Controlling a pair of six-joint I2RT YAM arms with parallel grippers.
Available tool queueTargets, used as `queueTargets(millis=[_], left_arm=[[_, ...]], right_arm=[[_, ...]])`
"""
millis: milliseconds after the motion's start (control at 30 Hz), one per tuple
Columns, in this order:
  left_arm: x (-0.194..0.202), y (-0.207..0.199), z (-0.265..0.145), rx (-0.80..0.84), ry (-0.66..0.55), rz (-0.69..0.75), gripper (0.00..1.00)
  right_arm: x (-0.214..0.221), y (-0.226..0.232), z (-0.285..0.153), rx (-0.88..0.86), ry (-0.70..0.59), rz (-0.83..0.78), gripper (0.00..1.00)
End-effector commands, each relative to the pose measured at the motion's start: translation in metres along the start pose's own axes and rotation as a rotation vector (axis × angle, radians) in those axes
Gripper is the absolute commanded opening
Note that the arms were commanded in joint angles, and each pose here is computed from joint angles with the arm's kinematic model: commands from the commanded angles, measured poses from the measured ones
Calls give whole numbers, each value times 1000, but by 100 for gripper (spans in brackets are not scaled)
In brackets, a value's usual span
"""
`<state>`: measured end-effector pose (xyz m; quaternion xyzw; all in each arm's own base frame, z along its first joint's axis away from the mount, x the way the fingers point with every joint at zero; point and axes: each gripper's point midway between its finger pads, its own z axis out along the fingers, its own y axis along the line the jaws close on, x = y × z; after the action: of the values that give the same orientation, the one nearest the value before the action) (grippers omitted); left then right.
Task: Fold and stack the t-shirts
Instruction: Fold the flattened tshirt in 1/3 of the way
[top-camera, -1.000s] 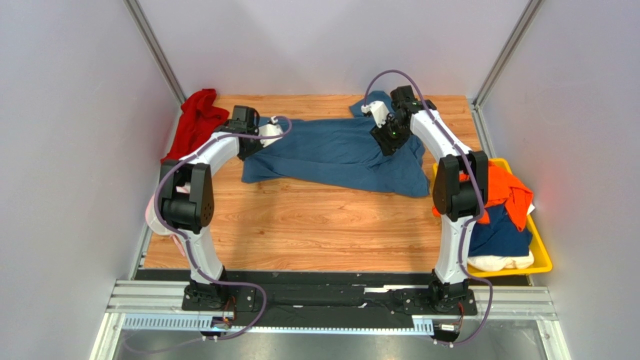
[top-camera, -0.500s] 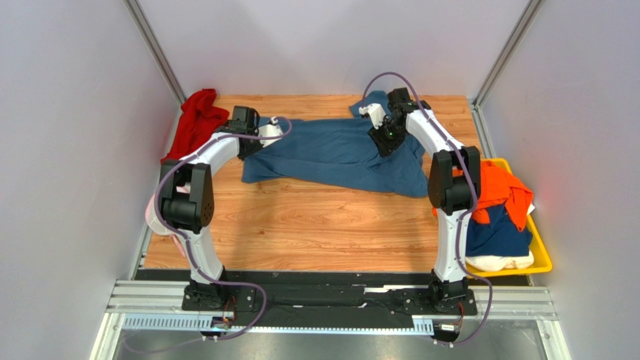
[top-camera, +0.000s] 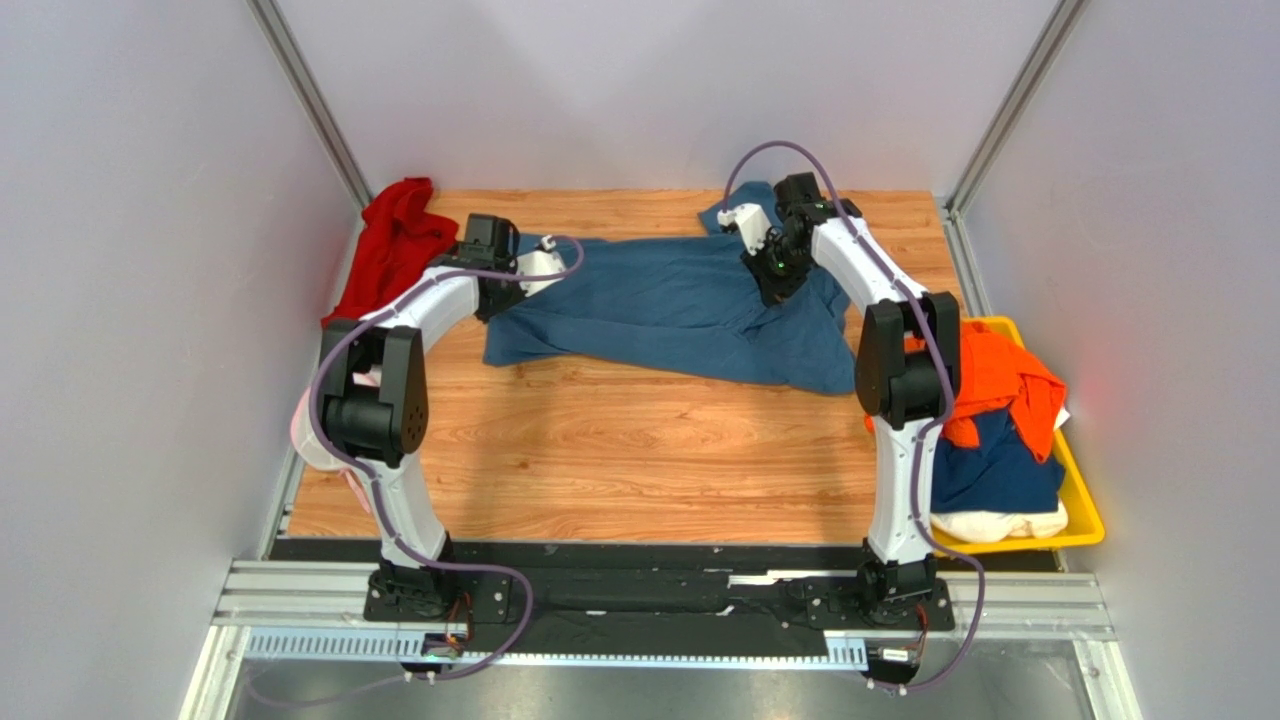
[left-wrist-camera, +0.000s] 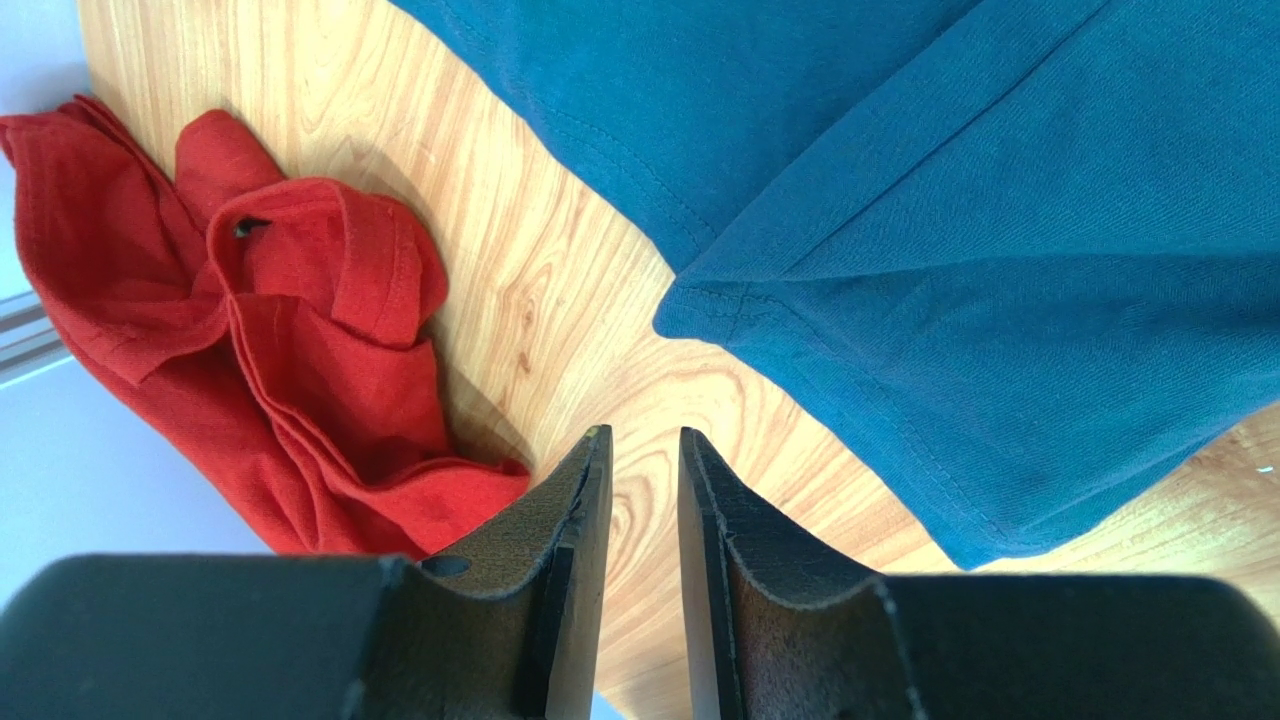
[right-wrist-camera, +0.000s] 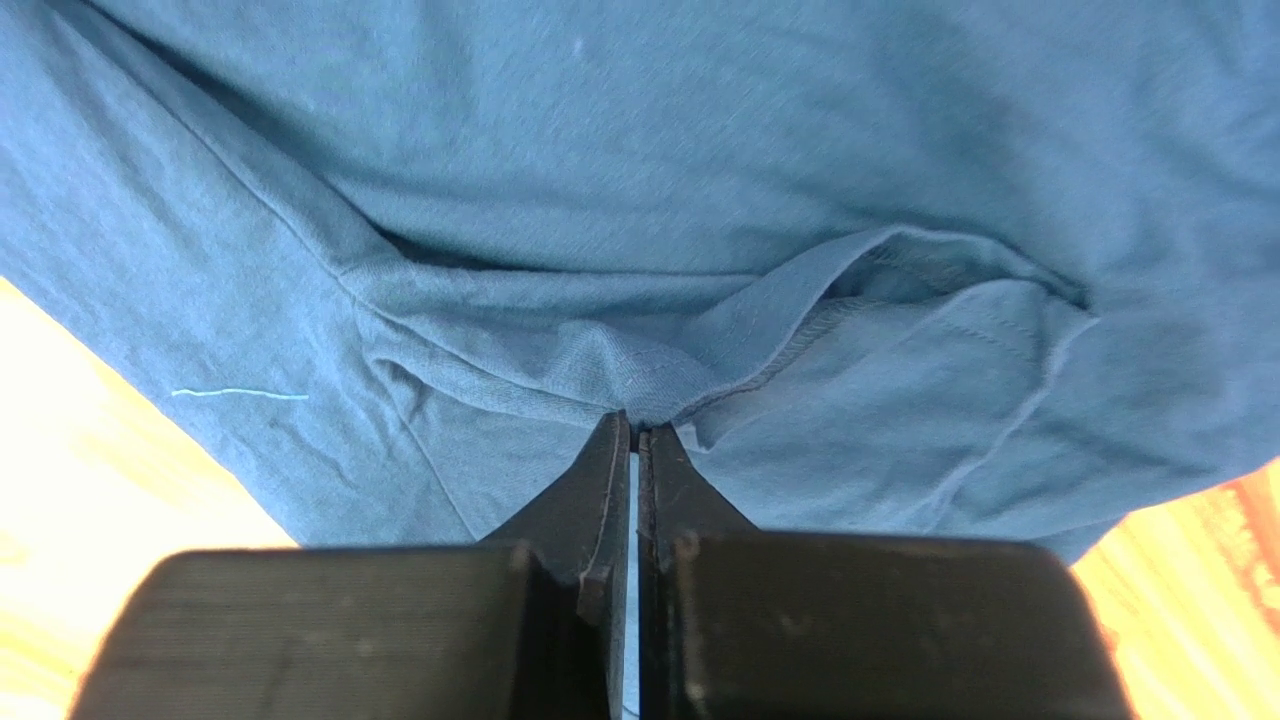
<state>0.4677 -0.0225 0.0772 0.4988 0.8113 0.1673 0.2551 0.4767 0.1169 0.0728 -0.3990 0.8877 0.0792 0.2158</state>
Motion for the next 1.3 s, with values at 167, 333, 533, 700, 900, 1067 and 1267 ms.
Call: queueTargets(millis=[167, 333, 533, 700, 900, 1067, 1267], left_arm=[[-4, 4, -1, -19, -17, -1, 31], [-4, 4, 1, -18, -16, -1, 31], [-2, 5, 1, -24, -7, 7, 30], [-2, 6, 1, -26, -4, 10, 30], [-1, 6, -1, -29, -2, 14, 30], [-3, 5, -6, -32, -17, -2, 30], [-7, -5, -15, 0, -56, -62, 30]], right_arm=[[-55, -25, -31, 113, -129, -11, 0], [-73, -41, -40, 169, -169, -11, 0], [-88, -47, -33, 196, -180, -26, 0], [-87, -43, -10, 195, -142, -48, 3], [-73, -40, 1, 204, -88, -51, 39], [-56, -32, -15, 222, -65, -51, 47], [-45, -17, -48, 238, -87, -45, 49]])
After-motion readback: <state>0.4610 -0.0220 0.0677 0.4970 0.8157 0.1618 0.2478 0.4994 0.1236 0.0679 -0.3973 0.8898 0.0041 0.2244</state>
